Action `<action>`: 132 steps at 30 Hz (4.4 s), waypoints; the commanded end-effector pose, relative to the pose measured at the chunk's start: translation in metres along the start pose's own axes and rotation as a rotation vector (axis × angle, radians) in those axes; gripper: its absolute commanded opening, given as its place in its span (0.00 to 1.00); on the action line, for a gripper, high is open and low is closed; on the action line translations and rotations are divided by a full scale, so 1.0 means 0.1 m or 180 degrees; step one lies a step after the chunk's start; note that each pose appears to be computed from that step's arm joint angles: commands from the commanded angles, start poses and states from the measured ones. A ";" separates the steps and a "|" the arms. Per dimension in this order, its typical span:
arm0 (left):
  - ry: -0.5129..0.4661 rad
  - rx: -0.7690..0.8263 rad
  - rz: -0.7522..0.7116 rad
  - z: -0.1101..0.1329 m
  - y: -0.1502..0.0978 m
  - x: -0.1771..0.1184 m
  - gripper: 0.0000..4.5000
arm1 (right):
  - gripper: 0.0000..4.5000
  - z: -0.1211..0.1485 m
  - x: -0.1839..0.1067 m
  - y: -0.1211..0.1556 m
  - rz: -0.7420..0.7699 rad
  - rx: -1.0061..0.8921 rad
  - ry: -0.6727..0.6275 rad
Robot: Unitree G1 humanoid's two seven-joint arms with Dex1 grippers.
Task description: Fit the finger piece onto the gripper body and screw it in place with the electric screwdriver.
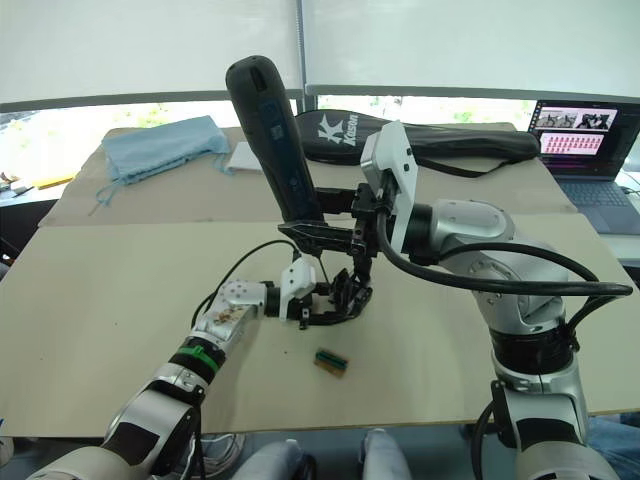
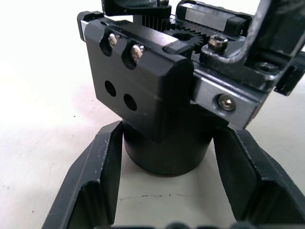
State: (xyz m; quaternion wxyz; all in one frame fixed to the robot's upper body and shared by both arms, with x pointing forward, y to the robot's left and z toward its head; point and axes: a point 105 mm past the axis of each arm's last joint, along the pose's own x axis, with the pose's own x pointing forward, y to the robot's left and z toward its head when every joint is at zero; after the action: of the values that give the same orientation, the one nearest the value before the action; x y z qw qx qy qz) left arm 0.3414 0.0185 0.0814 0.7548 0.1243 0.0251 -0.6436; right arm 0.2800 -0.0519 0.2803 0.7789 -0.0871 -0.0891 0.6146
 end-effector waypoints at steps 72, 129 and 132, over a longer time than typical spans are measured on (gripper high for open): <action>-0.0167 0.0180 0.0034 0.22 0.06 0.00 0.51 | 0.42 0.09 0.01 0.04 0.0046 -0.0175 -0.0121; -0.0164 0.0188 0.0038 0.23 0.08 0.00 0.51 | 0.42 0.07 -0.04 0.04 0.0060 -0.0228 -0.0077; -0.0163 0.0190 0.0041 0.23 0.08 0.00 0.51 | 0.42 0.08 -0.04 0.03 0.0057 -0.0233 -0.0084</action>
State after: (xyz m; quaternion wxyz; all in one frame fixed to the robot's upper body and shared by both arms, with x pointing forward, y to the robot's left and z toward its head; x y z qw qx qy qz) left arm 0.3414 0.0189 0.0822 0.7546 0.1255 0.0249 -0.6436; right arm 0.2822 -0.0539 0.2677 0.7766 -0.0933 -0.0775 0.6182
